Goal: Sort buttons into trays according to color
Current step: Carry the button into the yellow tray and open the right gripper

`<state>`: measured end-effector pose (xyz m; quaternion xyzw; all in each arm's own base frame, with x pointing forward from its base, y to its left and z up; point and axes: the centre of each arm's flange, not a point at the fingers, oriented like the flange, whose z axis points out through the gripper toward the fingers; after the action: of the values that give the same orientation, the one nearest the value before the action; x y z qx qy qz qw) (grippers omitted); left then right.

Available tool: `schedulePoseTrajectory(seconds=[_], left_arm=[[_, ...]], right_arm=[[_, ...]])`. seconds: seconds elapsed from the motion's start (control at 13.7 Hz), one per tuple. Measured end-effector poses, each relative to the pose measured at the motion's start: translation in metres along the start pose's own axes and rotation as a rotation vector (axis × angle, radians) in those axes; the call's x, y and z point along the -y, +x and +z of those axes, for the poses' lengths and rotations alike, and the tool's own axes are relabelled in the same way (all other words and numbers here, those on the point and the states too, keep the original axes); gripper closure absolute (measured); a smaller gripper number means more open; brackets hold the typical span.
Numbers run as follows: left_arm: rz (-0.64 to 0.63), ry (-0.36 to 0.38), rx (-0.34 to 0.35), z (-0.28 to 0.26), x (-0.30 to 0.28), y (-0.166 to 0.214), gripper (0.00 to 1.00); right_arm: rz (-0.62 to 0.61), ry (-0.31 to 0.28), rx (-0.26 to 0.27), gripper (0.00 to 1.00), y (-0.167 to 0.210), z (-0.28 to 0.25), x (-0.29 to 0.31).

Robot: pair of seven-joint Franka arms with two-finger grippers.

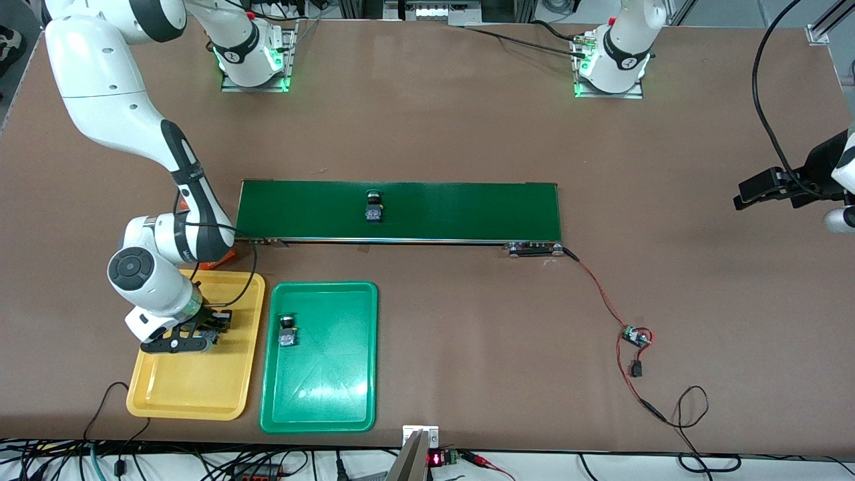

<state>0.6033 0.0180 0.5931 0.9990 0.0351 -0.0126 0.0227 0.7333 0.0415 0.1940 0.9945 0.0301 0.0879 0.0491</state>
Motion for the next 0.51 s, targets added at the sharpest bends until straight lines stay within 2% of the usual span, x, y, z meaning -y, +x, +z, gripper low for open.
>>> schedulePoseTrajectory(seconds=[0.29, 0.51], left_arm=[[0.0, 0.0, 0.0, 0.0, 0.0, 0.0, 0.0], [0.0, 0.0, -0.001, -0.001, 0.0, 0.0, 0.0]], right_arm=[[0.019, 0.008, -0.011, 0.06, 0.009, -0.017, 0.007], [0.097, 0.055, 0.093, 0.04, 0.011, -0.079, 0.042]])
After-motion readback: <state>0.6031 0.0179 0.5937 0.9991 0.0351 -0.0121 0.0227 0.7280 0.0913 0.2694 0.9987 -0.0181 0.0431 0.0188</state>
